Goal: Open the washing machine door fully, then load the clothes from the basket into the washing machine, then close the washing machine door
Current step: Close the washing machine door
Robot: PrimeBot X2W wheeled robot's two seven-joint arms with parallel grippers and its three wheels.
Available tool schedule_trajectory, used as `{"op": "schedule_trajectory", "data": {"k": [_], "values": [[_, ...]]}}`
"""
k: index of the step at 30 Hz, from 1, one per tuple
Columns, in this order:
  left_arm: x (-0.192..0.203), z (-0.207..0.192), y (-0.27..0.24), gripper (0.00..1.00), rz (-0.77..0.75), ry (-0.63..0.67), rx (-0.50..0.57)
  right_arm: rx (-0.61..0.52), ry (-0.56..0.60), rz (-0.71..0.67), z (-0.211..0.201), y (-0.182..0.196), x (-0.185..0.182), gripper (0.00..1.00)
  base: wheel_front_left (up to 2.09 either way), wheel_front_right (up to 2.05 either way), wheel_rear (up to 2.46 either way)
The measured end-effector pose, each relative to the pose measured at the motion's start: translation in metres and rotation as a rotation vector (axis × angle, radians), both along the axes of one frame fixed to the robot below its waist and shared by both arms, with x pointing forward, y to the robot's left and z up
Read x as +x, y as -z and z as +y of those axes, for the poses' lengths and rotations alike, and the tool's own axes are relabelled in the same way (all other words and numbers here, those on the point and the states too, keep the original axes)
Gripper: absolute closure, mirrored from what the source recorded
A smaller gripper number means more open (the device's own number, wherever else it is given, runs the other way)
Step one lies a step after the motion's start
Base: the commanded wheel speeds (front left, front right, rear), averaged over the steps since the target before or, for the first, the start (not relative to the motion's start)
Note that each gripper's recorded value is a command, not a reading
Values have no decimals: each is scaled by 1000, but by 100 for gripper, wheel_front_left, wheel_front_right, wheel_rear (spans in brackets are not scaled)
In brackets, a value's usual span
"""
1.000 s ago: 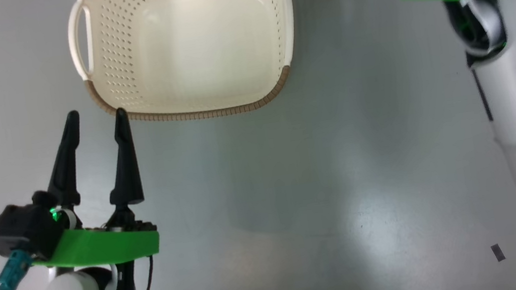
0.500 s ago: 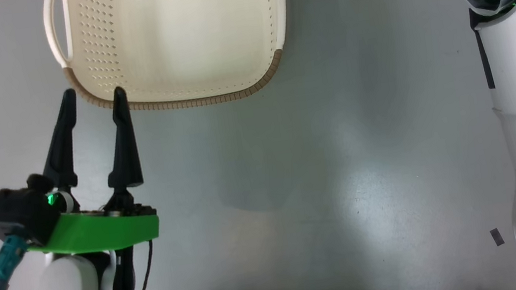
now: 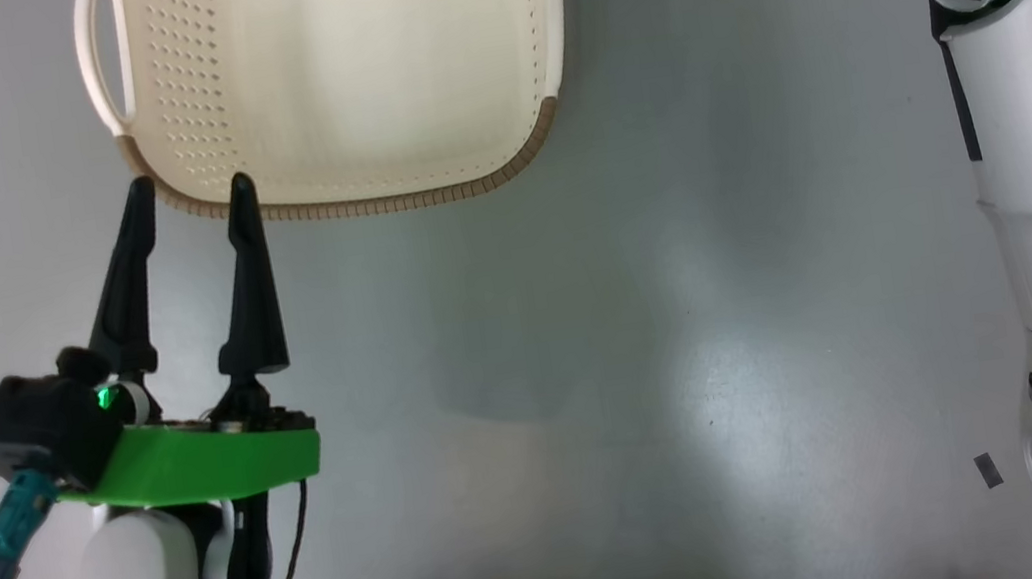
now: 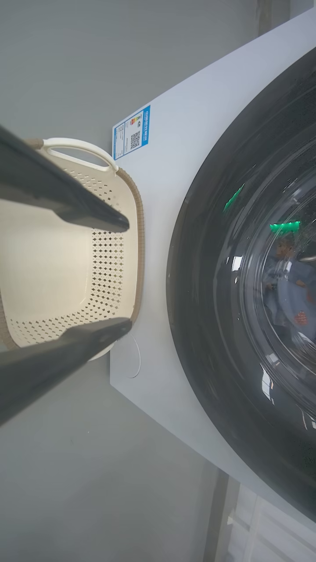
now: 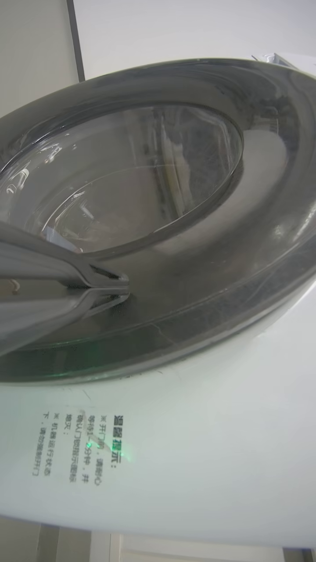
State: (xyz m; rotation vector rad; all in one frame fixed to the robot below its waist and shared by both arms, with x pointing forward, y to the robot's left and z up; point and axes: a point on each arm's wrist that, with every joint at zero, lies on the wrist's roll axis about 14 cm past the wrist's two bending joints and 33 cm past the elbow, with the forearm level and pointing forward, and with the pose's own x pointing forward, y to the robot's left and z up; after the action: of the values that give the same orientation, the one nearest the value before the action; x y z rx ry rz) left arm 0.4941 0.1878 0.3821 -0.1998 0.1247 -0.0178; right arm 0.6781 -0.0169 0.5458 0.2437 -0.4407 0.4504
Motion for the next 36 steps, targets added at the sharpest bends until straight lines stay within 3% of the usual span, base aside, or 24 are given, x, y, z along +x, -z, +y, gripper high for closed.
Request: {"op": "schedule_trajectory", "data": {"k": [16, 28, 29, 31, 36], "values": [[1, 2, -45, 0, -101, -11, -8, -34, -23, 114, -11, 21, -46, 100, 0, 0, 0], [-14, -1, -75, 0, -156, -15, -16, -67, 28, 186, -39, 24, -88, 97, 0, 0, 0], [-15, -1, -77, 0, -160, -13, -14, -70, 35, 190, -42, 24, -91, 73, 0, 0, 0], [-18, -3, -82, 0, -168, -11, -17, -75, 48, 196, -47, 22, -97, 0, 0, 0, 0], [-25, -3, -95, 0, -193, -15, -23, -59, 86, 217, -63, 18, -112, 0, 0, 0, 0]]}}
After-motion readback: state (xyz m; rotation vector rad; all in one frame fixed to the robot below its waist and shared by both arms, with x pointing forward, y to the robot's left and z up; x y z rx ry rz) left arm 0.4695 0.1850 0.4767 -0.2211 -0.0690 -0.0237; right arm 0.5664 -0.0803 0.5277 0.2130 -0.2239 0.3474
